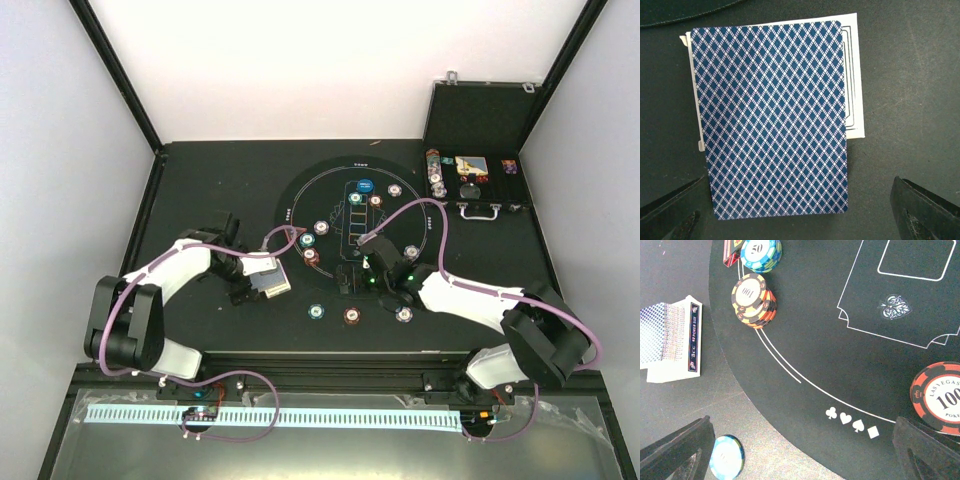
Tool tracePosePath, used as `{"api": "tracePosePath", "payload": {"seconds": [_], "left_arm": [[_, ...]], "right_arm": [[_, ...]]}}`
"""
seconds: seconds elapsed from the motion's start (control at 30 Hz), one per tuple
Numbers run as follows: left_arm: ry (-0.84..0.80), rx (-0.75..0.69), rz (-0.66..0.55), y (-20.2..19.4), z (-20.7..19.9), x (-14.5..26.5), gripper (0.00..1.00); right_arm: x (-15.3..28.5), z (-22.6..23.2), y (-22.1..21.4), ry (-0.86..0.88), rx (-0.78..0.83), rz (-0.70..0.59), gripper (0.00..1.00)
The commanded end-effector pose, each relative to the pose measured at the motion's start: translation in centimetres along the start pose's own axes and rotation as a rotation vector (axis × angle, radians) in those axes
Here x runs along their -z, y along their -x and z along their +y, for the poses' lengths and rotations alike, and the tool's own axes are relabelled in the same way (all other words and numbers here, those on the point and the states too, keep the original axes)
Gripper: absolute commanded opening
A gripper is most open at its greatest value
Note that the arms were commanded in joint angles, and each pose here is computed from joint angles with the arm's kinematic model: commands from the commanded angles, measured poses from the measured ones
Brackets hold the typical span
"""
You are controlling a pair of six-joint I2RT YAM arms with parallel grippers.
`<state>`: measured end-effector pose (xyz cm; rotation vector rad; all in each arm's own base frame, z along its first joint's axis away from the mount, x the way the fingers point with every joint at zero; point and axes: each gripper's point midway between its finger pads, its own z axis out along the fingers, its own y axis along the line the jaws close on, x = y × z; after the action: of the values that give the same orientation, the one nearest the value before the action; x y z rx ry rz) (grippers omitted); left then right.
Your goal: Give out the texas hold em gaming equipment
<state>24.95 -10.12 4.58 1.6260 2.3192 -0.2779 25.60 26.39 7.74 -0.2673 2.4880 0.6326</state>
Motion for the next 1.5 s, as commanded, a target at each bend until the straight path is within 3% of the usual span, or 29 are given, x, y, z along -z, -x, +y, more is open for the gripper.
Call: {"api": "tracePosePath", "payload": {"seconds": [0.0,1.47], "left_arm": [[0.035,-0.021,0.008,0.7,1.2,0.0,0.99],[0.087,0.086,0.11,-0.5,2.7,-3.6,0.99]], "right_arm": [[-0.2,0.2,0.2,0.01,0.0,-0.013,1.0],[-0.3,0.1,0.2,0.002,-0.003,-0.013,1.0]]}}
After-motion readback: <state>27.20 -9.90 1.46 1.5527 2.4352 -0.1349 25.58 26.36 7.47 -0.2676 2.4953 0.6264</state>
